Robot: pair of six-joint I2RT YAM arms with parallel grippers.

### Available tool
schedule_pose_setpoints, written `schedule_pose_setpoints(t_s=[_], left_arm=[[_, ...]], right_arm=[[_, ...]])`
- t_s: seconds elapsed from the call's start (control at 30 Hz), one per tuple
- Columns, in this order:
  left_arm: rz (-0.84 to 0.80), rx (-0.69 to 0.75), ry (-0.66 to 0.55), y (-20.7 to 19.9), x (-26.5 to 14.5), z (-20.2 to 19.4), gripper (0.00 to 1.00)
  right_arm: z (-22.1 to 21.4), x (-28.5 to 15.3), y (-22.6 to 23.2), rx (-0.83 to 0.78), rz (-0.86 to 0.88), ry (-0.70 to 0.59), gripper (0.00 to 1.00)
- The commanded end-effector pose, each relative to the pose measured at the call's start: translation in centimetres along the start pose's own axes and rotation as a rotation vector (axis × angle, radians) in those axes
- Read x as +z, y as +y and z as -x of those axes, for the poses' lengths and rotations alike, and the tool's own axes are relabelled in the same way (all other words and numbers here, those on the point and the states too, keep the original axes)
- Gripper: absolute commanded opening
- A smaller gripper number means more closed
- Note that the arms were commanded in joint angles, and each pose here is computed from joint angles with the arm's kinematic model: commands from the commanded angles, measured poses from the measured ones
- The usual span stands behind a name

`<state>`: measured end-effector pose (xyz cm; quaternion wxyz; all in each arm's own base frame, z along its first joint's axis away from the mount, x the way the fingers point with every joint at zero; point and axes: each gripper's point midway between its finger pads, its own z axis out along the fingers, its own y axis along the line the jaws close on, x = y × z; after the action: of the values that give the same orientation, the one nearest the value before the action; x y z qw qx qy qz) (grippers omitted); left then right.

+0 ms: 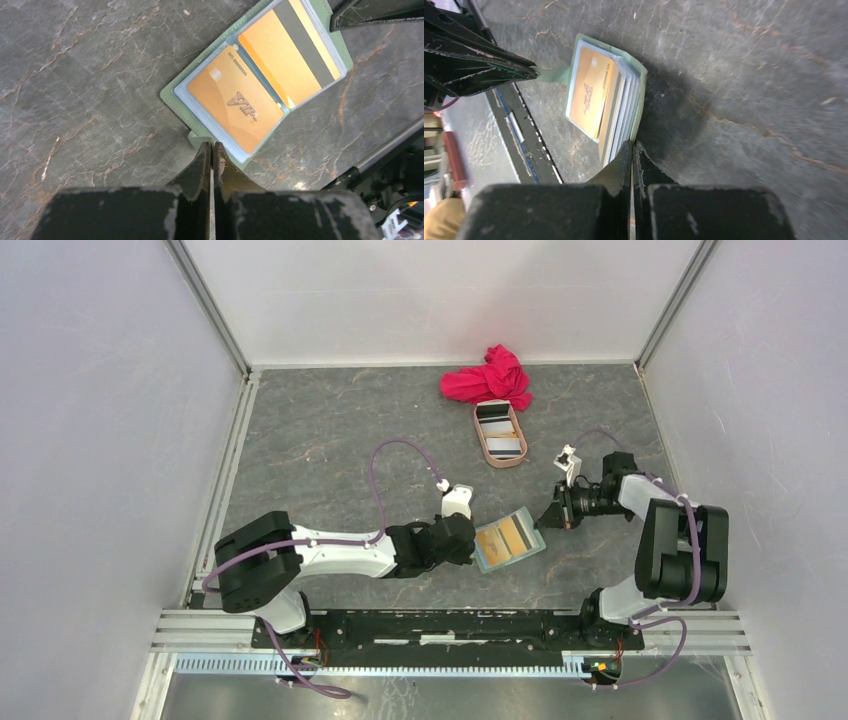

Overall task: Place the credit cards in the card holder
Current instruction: Close the card holder at the center of the board.

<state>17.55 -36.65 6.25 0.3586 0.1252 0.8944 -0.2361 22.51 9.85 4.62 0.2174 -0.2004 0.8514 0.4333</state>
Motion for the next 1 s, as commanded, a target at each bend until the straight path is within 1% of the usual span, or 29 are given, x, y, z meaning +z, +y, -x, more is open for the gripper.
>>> schedule_pose_setpoints(t_s=[0.0,0.13,0.27,0.43,0.57,0.73,0.97], left_arm=[[-0.107,-0.094,-0.064,-2.6,0.0,2.7,0.02],[-0.121,-0.105,-0.064,-3.1,0.6,2.8,0.02],[-0.114,-0.13,-0.052,-2.6,1.2,2.1,0.02],[-0.096,-0.152,-0.033,-1.8,2.0,1.2,0.02],[-0.075,-0.163,-0.027,-1.0,2.4,0.8,0.02],[-0.046,-0.172,-0.022,0.3,2.6,0.3,0.02],[-0.017,-0.184,-0.021,1.5,2.5,-0.1,0.02]], right_arm=[[3.4,-2.1,0.0,-0.133,-0.067,-0.053,0.0],[5.2,-3.4,0.1,-0.187,-0.125,-0.054,0.0],[6.0,-4.1,0.6,-0.221,-0.158,-0.032,0.0],[5.3,-2.6,1.1,-0.271,-0.208,0.036,0.0],[5.3,-1.0,2.0,-0.355,-0.247,0.08,0.0],[4.6,0.9,4.3,-0.423,-0.194,0.132,0.0],[3.0,3.4,7.4,-0.44,-0.071,0.191,0.01]])
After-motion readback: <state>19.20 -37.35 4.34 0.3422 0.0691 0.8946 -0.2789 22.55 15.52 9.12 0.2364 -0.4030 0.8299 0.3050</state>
